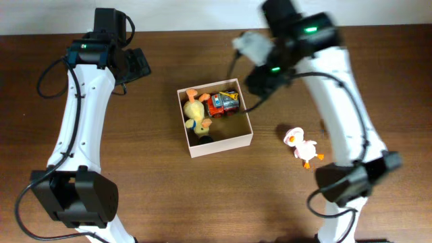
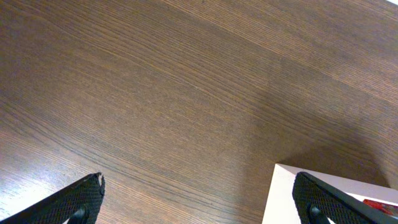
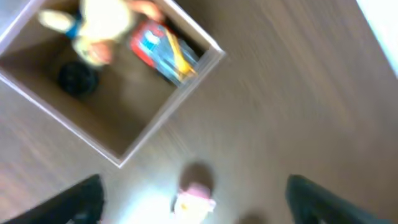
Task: Pack container
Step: 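Move the right gripper to the white duck and grasp it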
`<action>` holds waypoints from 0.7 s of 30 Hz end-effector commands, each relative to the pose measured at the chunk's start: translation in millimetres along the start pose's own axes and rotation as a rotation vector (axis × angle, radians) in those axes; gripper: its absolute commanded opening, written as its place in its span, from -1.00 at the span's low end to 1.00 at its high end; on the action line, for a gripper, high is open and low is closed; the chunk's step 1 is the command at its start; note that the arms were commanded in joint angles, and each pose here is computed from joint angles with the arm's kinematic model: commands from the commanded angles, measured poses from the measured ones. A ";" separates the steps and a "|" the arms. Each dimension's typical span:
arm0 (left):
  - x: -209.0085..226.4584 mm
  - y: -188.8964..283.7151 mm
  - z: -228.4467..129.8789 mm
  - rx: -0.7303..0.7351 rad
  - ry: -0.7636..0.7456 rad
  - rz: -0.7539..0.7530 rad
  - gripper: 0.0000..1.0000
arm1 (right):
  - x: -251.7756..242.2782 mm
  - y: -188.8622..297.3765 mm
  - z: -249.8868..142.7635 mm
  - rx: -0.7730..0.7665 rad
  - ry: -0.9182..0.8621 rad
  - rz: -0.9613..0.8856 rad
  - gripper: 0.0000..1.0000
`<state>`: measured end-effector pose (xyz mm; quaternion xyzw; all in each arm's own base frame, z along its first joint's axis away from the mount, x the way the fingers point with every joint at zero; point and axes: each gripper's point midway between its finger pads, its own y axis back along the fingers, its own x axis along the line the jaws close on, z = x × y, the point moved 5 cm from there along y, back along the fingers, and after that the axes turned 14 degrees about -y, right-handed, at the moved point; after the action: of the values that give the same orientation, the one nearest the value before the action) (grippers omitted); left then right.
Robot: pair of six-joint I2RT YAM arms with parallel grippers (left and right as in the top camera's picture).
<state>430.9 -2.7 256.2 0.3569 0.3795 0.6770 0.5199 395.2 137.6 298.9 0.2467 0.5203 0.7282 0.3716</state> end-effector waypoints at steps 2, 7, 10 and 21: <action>-0.4 0.5 2.5 -0.008 0.012 0.005 0.98 | -49.3 16.9 -36.3 0.045 -0.268 -0.019 0.98; -0.4 0.5 2.4 -0.008 0.012 0.005 0.99 | -79.2 11.7 -63.5 0.057 -0.409 0.105 0.98; -0.4 0.5 2.5 -0.008 0.012 0.005 0.99 | -93.5 -0.1 -84.3 0.113 -0.483 0.124 0.97; -0.4 0.5 2.5 -0.008 0.012 0.005 0.99 | -83.3 -93.5 -141.6 0.341 -0.567 0.227 0.97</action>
<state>430.8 -2.8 256.1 0.3570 0.3797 0.6768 0.5199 375.1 2.7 186.2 0.5300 0.4795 0.5812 0.3890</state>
